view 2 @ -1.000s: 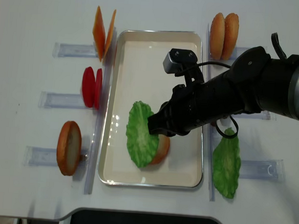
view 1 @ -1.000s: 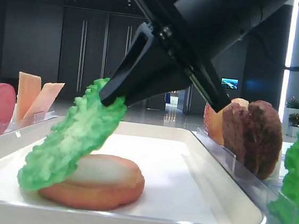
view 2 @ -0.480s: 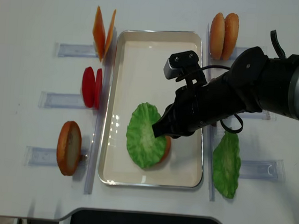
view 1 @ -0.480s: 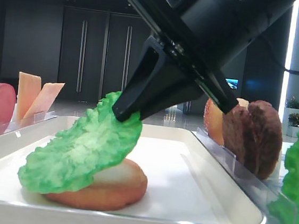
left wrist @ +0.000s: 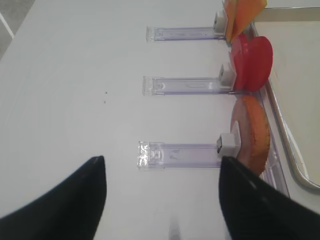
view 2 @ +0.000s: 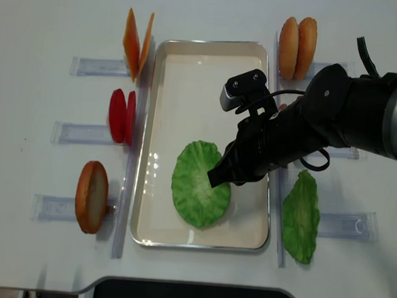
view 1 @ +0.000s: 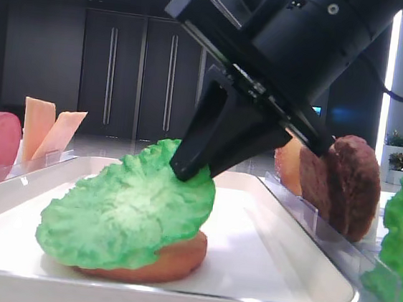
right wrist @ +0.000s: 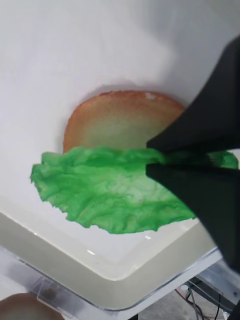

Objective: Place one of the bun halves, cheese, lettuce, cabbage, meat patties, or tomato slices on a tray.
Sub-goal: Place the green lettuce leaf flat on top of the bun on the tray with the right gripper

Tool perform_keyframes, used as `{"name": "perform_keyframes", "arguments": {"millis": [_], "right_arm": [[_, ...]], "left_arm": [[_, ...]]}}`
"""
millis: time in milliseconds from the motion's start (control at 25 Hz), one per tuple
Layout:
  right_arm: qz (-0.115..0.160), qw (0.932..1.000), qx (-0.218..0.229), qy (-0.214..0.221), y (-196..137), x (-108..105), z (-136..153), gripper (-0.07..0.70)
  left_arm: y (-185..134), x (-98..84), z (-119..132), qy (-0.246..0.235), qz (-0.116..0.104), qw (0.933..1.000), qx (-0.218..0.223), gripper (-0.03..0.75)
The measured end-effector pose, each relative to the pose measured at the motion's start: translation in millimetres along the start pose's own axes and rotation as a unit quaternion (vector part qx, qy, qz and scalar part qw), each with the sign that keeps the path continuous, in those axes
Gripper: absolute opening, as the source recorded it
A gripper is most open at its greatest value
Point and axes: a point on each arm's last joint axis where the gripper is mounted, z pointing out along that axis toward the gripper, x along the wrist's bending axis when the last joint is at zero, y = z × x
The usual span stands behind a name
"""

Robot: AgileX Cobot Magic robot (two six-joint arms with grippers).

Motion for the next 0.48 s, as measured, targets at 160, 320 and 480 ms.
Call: {"name": "perform_keyframes", "arguments": {"millis": [160,320,480], "right_arm": [[-0.001,1.0000,-0.005,-0.005,0.9,-1.0,0.0,0.209],[-0.004,0.9999,-0.008,-0.008,1.4,-1.5,0.0,0.440],[-0.005,0.9997,-0.017,-0.016,3.2,-2.4,-1.2,0.587]], "left_arm": [[0.0,0.0,0.0,0.000,0.000,1.0000,0.000,0.535],[0.0,0.0,0.0,0.000,0.000,1.0000,0.000,0.535],[0.0,0.0,0.0,0.000,0.000,1.0000,0.000,0.535]]}}
